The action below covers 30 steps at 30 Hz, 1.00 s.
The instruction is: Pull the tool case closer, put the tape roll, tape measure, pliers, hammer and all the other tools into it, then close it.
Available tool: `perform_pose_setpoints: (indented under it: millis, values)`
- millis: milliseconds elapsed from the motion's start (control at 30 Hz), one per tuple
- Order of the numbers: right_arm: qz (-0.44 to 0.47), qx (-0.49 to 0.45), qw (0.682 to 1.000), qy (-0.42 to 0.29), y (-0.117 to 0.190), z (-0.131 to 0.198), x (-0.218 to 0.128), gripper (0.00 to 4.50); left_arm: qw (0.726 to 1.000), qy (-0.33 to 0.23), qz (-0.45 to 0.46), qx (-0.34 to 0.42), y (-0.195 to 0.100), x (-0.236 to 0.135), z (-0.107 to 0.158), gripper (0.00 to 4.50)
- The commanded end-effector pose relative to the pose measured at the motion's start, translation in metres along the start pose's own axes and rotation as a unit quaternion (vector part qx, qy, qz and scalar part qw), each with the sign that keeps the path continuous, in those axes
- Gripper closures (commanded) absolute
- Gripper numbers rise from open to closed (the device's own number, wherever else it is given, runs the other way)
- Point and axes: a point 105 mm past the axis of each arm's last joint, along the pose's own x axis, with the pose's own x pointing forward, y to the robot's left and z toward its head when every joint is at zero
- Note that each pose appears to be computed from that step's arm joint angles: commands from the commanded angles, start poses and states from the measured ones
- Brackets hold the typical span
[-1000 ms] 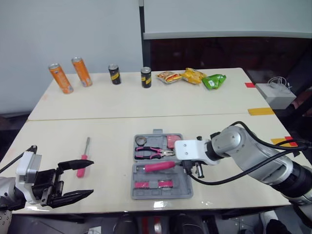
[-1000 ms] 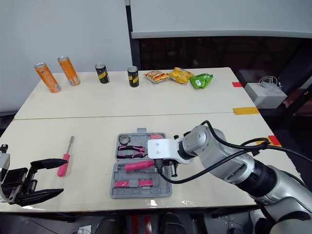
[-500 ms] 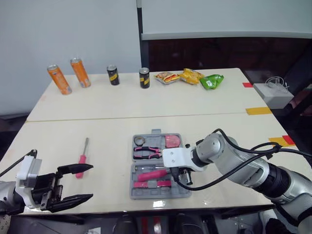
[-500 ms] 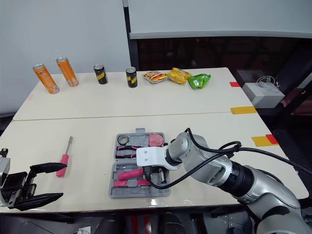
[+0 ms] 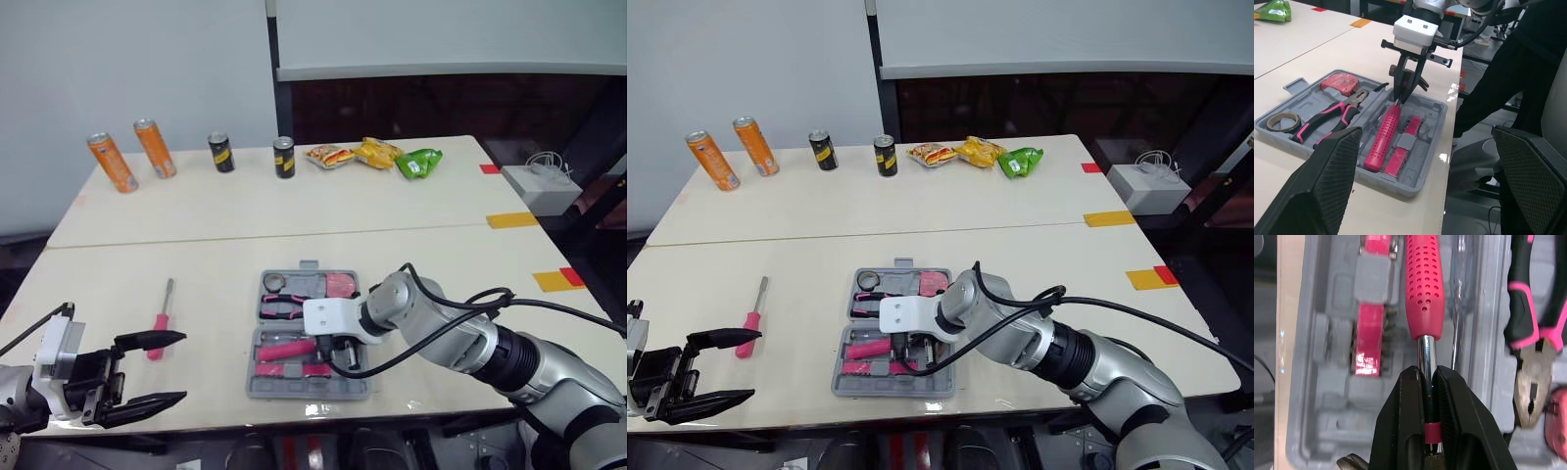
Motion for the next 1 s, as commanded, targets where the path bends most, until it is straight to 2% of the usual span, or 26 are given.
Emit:
perform_pose_setpoints:
  millis: [33, 567, 633, 733, 833, 967, 1000]
  values:
    - [0.0, 0.005, 1.0, -0.005, 0.002, 0.004, 0.003, 4.49, 1.0, 0.001, -0.012, 0.007, -0.004, -0.002, 0.0, 0.0]
    - [0.047, 0.059, 0.997, -0.022, 0.015, 0.005, 0.022, 4.49, 1.0, 0.003, -0.005, 0.0, -0.006, -0.007, -0.007, 0.0]
    - [0.053, 0.067, 0.996, -0.032, 0.016, 0.006, 0.023, 3.5, 1.0, 0.003, -0.004, 0.0, -0.007, -0.008, -0.008, 0.0]
    - [0.052, 0.077, 0.994, -0.054, 0.014, 0.01, 0.02, 2.57, 1.0, 0.003, -0.004, -0.001, -0.007, -0.008, -0.007, 0.0]
    - [0.06, 0.11, 0.987, -0.101, 0.009, 0.015, 0.01, 2.57, 1.0, 0.003, -0.005, -0.002, -0.007, -0.006, -0.007, 0.0]
    - [0.06, 0.127, 0.983, -0.122, 0.006, 0.015, 0.004, 2.57, 1.0, 0.002, -0.005, -0.002, -0.006, -0.006, -0.006, 0.0]
    - [0.037, 0.111, 0.98, -0.164, 0.0, 0.015, -0.002, 2.57, 1.0, 0.0, -0.005, -0.002, -0.006, -0.005, -0.006, 0.0]
